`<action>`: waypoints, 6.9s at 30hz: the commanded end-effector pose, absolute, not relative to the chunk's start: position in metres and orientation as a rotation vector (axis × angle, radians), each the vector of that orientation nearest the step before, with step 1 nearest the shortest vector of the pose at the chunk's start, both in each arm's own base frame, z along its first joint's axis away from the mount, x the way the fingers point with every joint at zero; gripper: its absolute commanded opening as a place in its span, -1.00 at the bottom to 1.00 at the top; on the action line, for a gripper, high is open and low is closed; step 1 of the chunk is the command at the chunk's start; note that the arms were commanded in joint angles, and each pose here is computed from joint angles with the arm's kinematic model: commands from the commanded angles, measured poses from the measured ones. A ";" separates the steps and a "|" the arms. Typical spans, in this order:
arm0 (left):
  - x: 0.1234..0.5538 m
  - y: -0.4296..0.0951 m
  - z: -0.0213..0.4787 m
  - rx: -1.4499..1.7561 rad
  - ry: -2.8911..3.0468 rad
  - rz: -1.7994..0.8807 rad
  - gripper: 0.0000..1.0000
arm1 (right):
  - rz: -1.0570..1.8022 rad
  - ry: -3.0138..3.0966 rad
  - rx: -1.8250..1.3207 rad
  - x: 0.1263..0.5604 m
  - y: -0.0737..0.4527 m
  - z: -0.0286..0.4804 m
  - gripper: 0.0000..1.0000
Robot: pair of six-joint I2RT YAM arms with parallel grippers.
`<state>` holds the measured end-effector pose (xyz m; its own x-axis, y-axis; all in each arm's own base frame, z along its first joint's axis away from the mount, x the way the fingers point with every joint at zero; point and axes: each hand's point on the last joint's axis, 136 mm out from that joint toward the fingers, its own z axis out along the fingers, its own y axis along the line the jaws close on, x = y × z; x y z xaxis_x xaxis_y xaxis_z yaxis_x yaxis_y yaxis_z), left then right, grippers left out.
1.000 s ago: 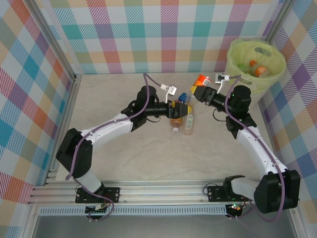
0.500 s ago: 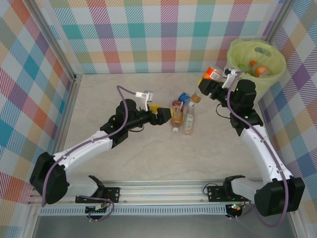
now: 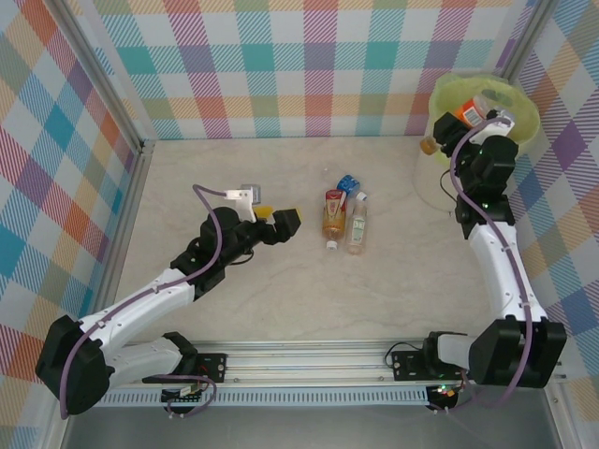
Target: Put the plastic bottles in the bin
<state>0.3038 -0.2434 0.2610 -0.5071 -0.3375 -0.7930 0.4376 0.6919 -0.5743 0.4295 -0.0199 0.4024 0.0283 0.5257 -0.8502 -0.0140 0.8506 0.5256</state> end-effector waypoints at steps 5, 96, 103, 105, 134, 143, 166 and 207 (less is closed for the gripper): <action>0.305 -0.237 0.257 0.013 1.869 -0.973 1.00 | 0.416 1.244 0.640 0.447 -0.096 0.447 0.24; 0.327 -0.215 0.157 -0.260 2.149 -0.795 1.00 | 0.543 2.736 0.230 0.369 0.156 0.095 0.97; 0.330 -0.218 0.160 -0.263 2.138 -0.809 1.00 | 0.379 2.817 0.208 0.367 0.145 0.062 0.66; 0.330 -0.218 0.159 -0.263 2.141 -0.811 1.00 | 0.361 2.851 0.184 0.364 0.145 0.055 0.64; 0.330 -0.223 0.152 -0.264 2.171 -0.828 1.00 | 0.056 2.846 -0.066 0.368 0.114 0.037 0.09; 0.331 -0.226 0.149 -0.264 2.177 -0.839 1.00 | 0.094 2.731 -0.068 0.361 0.111 0.065 -0.09; 0.332 -0.229 0.152 -0.267 2.174 -0.859 1.00 | 0.134 2.008 -0.145 0.403 0.106 0.316 -0.17; 0.315 -0.206 0.167 -0.253 2.126 -0.824 1.00 | -0.701 1.918 0.419 0.531 -0.180 0.356 0.67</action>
<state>0.3088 -0.1959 0.1533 -0.6385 -0.4575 -0.6189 0.0543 0.7754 -0.6291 0.5429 -0.1714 0.3300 -0.4478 -0.0130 -0.8941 0.5107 0.8170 -0.2676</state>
